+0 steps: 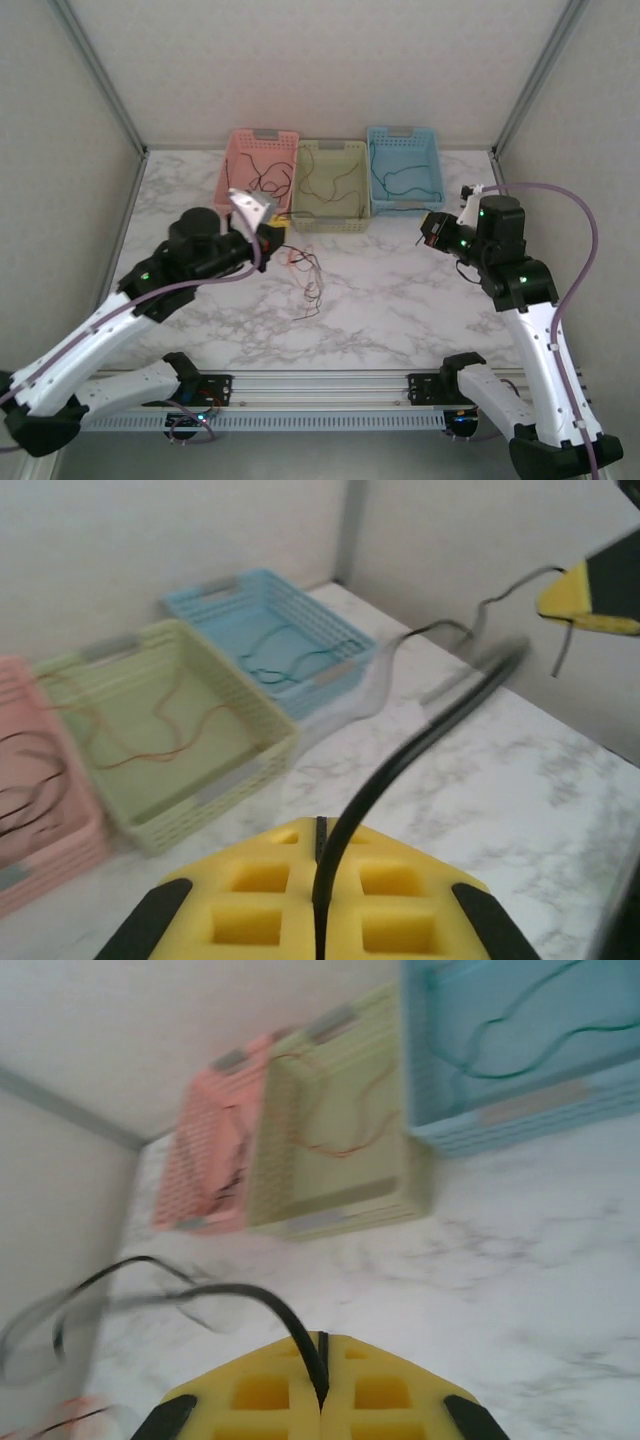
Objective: Untangle the cables
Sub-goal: Untie the cable from multiple cables, then place the cable in the container.
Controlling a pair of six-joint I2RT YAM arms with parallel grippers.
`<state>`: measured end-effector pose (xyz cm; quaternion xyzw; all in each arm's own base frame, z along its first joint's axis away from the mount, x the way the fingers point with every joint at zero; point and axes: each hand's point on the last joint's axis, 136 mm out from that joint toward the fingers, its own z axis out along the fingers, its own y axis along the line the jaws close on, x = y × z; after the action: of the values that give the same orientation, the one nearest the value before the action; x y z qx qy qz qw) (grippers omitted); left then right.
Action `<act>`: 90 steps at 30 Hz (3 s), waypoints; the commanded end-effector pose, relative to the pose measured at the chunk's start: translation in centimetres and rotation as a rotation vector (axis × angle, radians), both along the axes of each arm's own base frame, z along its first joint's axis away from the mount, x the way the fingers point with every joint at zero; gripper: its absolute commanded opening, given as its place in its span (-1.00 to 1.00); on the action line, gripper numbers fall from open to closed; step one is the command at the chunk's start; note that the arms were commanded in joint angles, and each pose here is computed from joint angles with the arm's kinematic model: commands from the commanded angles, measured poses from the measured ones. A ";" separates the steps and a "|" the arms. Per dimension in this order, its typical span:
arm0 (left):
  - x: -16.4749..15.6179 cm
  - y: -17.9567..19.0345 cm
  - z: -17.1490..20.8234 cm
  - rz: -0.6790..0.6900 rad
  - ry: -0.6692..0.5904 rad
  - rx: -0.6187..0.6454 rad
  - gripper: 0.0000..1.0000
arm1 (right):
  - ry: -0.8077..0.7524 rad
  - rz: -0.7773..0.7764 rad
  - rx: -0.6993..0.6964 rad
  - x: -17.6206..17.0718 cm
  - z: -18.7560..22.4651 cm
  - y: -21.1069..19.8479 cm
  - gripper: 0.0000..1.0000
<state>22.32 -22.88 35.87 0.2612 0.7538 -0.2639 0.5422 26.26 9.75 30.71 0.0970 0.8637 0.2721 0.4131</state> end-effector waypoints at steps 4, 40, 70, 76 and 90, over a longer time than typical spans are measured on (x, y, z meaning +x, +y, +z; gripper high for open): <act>-0.6 6.3 -1.4 0.220 0.041 0.098 -1.00 | 0.029 -0.091 -0.158 0.0 -3.0 -2.8 -1.00; -1.7 16.1 -7.7 0.560 0.081 0.245 -1.00 | -0.177 0.153 0.186 15.2 9.4 16.8 -1.00; -2.6 16.7 -7.7 0.561 0.058 0.183 -1.00 | -0.018 0.047 -0.125 28.2 -11.3 32.3 -0.98; -2.7 16.6 -7.7 0.559 0.061 0.181 -1.00 | 0.037 0.086 -0.095 27.6 -13.8 33.8 -0.57; -2.6 16.5 -7.9 0.558 0.067 0.183 -1.00 | 0.095 0.210 -0.121 25.0 -14.9 35.5 0.03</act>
<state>19.70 -6.75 28.47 0.0941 0.8312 -0.0487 0.5458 52.35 44.25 14.72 0.0225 0.9032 0.2492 0.3487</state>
